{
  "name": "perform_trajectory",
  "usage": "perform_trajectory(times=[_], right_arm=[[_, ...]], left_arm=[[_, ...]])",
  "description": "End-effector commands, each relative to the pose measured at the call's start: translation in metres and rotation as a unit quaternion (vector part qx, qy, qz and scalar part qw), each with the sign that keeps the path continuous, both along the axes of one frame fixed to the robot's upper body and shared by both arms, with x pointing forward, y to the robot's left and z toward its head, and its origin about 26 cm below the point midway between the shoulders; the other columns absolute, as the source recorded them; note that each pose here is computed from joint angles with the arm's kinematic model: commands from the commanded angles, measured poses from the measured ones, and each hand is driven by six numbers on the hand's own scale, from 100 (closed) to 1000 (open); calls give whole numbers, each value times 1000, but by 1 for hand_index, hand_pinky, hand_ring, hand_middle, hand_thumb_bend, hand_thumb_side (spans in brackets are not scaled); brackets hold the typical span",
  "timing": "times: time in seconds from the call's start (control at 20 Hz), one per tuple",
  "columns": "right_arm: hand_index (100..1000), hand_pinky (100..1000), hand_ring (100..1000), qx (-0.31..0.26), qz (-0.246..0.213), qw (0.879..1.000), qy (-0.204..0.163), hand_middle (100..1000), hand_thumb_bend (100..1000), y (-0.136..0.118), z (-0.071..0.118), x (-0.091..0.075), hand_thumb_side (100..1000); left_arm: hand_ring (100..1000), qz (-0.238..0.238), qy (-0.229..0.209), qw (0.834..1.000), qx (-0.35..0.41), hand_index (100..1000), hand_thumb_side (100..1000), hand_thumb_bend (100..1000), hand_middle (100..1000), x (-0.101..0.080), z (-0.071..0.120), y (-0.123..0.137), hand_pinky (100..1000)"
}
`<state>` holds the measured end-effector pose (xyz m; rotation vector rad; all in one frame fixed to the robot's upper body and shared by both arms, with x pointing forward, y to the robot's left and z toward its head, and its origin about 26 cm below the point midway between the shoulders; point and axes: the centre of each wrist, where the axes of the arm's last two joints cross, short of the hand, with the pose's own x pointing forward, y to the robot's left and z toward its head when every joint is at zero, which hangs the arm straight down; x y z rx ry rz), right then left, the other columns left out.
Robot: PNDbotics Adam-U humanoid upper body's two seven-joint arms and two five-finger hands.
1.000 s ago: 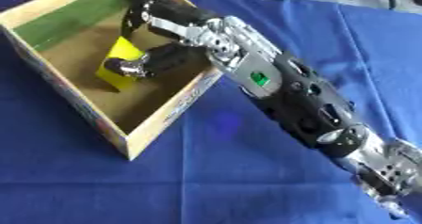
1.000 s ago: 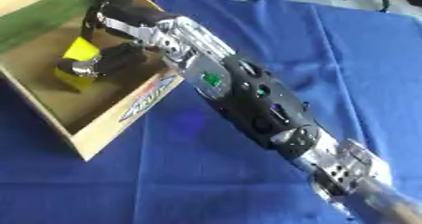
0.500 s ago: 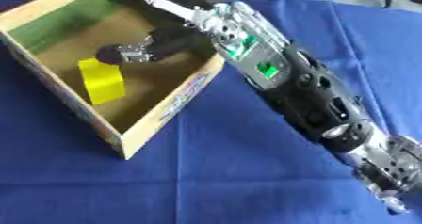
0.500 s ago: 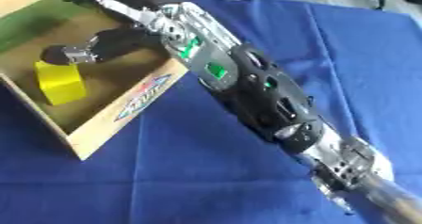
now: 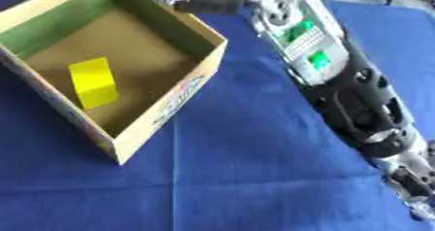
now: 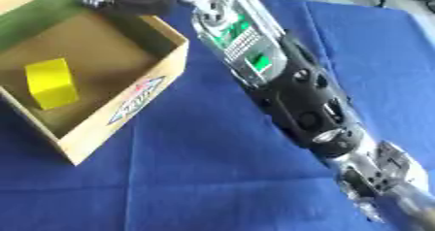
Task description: Pick up objects on the table and place them in the box.
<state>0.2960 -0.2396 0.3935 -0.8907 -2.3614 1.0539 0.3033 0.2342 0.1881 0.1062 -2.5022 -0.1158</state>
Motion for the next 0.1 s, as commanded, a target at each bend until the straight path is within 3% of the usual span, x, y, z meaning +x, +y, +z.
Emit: perform_trajectory(times=[0.05,0.1], right_arm=[[854,760,859,51,33,997,-46,769,173,-11,14,-20,812],[843,758,854,65,46,996,-50,758,146,-14,13,-20,804]], left_arm=[[437,14,-6,1000,0,641,924,100,554,-2,3,6,302],[438,17,-3,1000,-1,642,924,100,554,-3,2,6,303]])
